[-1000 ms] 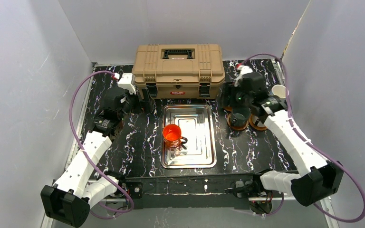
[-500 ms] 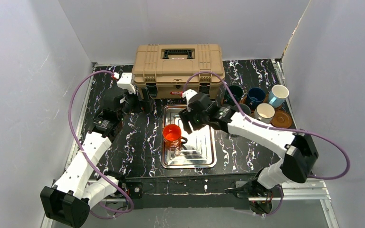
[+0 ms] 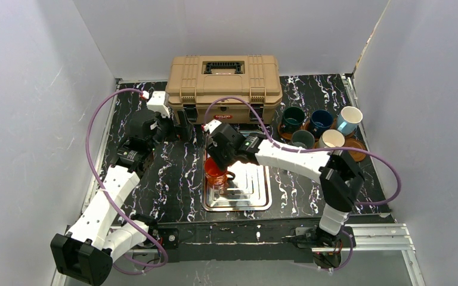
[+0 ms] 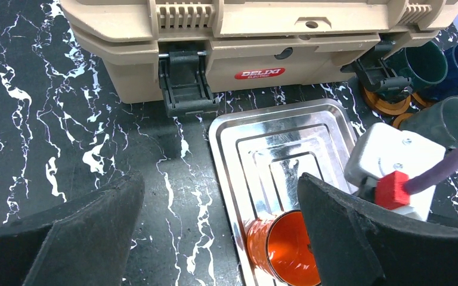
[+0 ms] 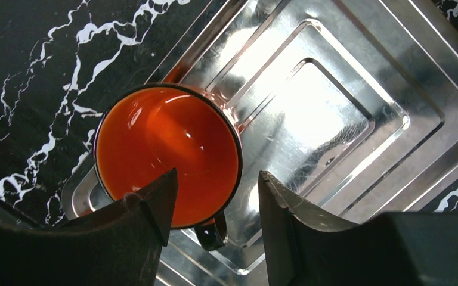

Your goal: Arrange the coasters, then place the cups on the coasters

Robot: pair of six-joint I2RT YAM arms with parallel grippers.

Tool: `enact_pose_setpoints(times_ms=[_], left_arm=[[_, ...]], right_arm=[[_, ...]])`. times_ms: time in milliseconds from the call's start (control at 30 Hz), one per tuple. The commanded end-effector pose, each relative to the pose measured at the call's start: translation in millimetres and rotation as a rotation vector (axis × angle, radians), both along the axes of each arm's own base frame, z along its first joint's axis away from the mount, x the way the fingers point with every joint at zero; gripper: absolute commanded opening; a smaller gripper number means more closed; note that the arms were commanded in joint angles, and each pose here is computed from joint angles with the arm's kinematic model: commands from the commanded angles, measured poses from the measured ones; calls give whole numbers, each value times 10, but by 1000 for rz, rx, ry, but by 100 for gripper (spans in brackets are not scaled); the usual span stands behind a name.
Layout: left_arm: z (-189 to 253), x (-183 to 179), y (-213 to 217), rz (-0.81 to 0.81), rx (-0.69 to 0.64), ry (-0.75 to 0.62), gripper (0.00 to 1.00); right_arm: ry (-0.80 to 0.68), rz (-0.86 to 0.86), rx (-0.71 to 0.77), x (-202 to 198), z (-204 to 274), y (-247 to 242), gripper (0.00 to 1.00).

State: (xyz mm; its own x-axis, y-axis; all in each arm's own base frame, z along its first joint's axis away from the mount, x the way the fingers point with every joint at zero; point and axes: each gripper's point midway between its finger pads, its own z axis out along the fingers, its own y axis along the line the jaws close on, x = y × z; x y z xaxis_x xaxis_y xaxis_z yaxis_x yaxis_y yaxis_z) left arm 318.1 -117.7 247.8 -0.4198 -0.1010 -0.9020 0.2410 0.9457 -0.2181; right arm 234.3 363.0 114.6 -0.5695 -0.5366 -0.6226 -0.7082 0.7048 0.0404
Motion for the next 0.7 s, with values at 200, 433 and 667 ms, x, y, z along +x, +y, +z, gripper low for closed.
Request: enact_pose_setpoints(times_ms=[200, 433, 667], left_arm=[[53, -5, 73, 31, 18, -29, 98], [52, -4, 67, 29, 17, -27, 98], [46, -3, 71, 31, 19, -25, 98]], right_arm=[[-95, 20, -28, 218, 15, 273, 51], [-109, 21, -51, 282, -56, 319, 47], [-106, 23, -66, 284, -74, 308, 30]])
